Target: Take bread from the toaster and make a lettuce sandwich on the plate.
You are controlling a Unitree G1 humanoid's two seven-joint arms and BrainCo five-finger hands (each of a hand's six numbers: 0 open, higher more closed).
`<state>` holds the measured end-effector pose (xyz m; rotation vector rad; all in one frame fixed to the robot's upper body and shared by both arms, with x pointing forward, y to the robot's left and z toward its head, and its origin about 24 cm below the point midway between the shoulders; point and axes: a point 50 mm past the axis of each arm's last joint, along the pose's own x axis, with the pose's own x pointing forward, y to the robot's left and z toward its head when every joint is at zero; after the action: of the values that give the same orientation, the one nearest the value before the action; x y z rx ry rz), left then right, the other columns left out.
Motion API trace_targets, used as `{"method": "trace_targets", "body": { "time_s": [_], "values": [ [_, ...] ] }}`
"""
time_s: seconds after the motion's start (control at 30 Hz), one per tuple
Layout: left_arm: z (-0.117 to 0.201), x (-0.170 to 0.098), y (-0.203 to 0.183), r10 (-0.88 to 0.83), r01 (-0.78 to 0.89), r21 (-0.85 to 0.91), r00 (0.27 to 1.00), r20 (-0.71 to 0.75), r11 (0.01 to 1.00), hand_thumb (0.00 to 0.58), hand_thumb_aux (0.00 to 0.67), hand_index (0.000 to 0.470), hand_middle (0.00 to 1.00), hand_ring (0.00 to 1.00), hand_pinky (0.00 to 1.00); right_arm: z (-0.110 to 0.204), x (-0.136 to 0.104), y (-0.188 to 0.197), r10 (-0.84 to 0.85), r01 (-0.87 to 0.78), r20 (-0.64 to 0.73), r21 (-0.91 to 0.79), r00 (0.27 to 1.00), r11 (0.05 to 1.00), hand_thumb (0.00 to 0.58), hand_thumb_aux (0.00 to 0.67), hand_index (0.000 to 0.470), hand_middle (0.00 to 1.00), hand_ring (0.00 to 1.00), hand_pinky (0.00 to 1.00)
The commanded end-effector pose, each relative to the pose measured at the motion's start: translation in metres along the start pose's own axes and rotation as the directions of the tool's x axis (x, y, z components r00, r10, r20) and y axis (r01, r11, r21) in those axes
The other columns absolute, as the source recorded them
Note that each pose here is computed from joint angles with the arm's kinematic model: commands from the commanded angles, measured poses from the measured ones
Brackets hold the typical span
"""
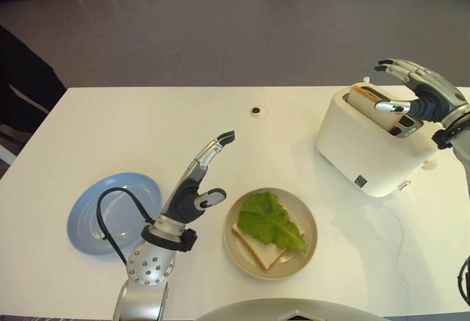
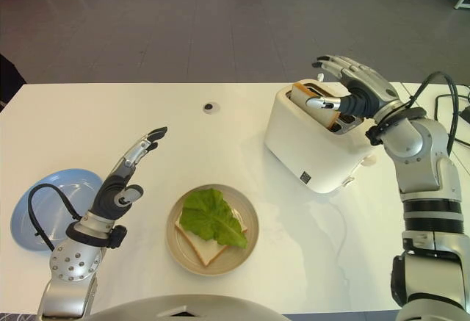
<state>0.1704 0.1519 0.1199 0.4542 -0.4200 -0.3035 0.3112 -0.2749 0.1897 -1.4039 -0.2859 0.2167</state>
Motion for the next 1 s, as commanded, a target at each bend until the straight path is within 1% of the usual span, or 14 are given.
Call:
{"method": "trace_targets", "body": {
  "time_s": [0.03,0.07,0.1,0.13,0.43,0.53,0.6,0.67,0.73,0.8,0.87,0.93,1.0],
  "values": [
    [-0.003,-0.002,-0.002,0.005,-0.005,-0.015,1.000,-0.007,1.000,0.000,0.000,0.000,0.00,0.00,0.00,-0.007,-0.006,0.015,0.089,-0.090,-0.045,-0.034,0.995,0.995,0.278,0.187,0.131,0.00,0.00,0.00],
    [-0.002,-0.002,-0.002,0.004,-0.004,-0.015,1.000,-0.004,1.000,0.000,0.000,0.000,0.00,0.00,0.00,-0.008,-0.006,0.019,0.105,-0.106,-0.051,-0.028,0.993,0.994,0.508,0.434,0.304,0.00,0.00,0.00],
    [-0.001,-0.002,-0.002,0.003,-0.003,-0.015,1.000,0.000,1.000,0.000,0.000,0.000,0.00,0.00,0.00,-0.009,-0.007,0.021,0.114,-0.115,-0.054,-0.024,0.992,0.993,0.555,0.531,0.372,0.00,0.00,0.00],
    [-0.001,-0.003,-0.003,0.005,-0.005,-0.013,1.000,0.000,1.000,0.000,0.000,0.000,0.00,0.00,0.00,-0.008,-0.005,0.023,0.122,-0.123,-0.046,-0.010,0.991,0.992,0.580,0.670,0.470,0.00,0.00,0.00],
    [-0.002,-0.003,-0.003,-0.002,0.002,0.007,1.000,-0.006,1.000,0.000,0.000,0.000,0.00,0.00,0.00,-0.003,-0.001,0.033,0.142,-0.142,0.007,0.090,0.990,0.986,0.580,0.670,0.470,0.00,0.00,0.00],
    [-0.003,-0.004,-0.003,-0.001,0.001,0.013,1.000,-0.007,1.000,0.000,0.000,0.000,0.00,0.00,0.00,-0.001,0.002,0.026,0.084,-0.086,0.018,0.158,0.996,0.984,0.580,0.670,0.470,0.00,0.00,0.00],
    [-0.003,-0.004,-0.002,0.000,0.000,0.016,1.000,-0.007,1.000,0.000,0.000,0.000,0.00,0.00,0.00,-0.005,0.005,0.013,0.008,-0.007,-0.004,0.266,1.000,0.964,0.580,0.670,0.470,0.00,0.00,0.00],
    [-0.003,-0.004,-0.001,0.006,-0.005,0.019,1.000,-0.006,1.000,0.000,0.000,0.000,0.00,0.00,0.00,-0.015,0.009,-0.002,-0.046,0.056,-0.035,0.441,0.998,0.896,0.580,0.670,0.470,0.00,0.00,0.00],
    [-0.002,-0.006,0.001,0.018,-0.018,0.028,1.000,0.001,0.999,0.000,0.000,0.000,0.00,0.00,0.00,-0.030,0.010,-0.020,-0.087,0.102,-0.055,0.624,0.995,0.774,0.580,0.670,0.470,0.00,0.00,0.00],
    [0.001,-0.007,0.002,0.024,-0.025,0.039,1.000,0.017,0.999,0.000,0.000,0.000,0.00,0.00,0.00,-0.030,0.006,-0.043,-0.146,0.088,0.012,0.749,0.989,0.656,0.580,0.670,0.470,0.00,0.00,0.00],
    [0.002,-0.007,0.004,0.027,-0.029,0.048,0.999,0.031,0.998,0.000,0.000,0.000,0.00,0.00,0.00,-0.012,0.000,-0.053,-0.168,-0.039,0.164,0.819,0.972,0.573,0.580,0.670,0.470,0.00,0.00,0.00],
    [0.003,-0.007,0.005,0.028,-0.031,0.059,0.999,0.039,0.998,0.000,0.000,0.000,0.00,0.00,0.00,0.011,-0.005,-0.048,-0.131,-0.202,0.309,0.833,0.942,0.515,0.580,0.670,0.470,0.00,0.00,0.00],
    [0.004,-0.008,0.006,0.021,-0.025,0.081,0.999,0.048,0.996,0.000,0.000,0.000,0.00,0.00,0.00,0.029,-0.009,-0.039,-0.070,-0.324,0.394,0.833,0.916,0.448,0.580,0.670,0.470,0.00,0.00,0.00]
  ]
}}
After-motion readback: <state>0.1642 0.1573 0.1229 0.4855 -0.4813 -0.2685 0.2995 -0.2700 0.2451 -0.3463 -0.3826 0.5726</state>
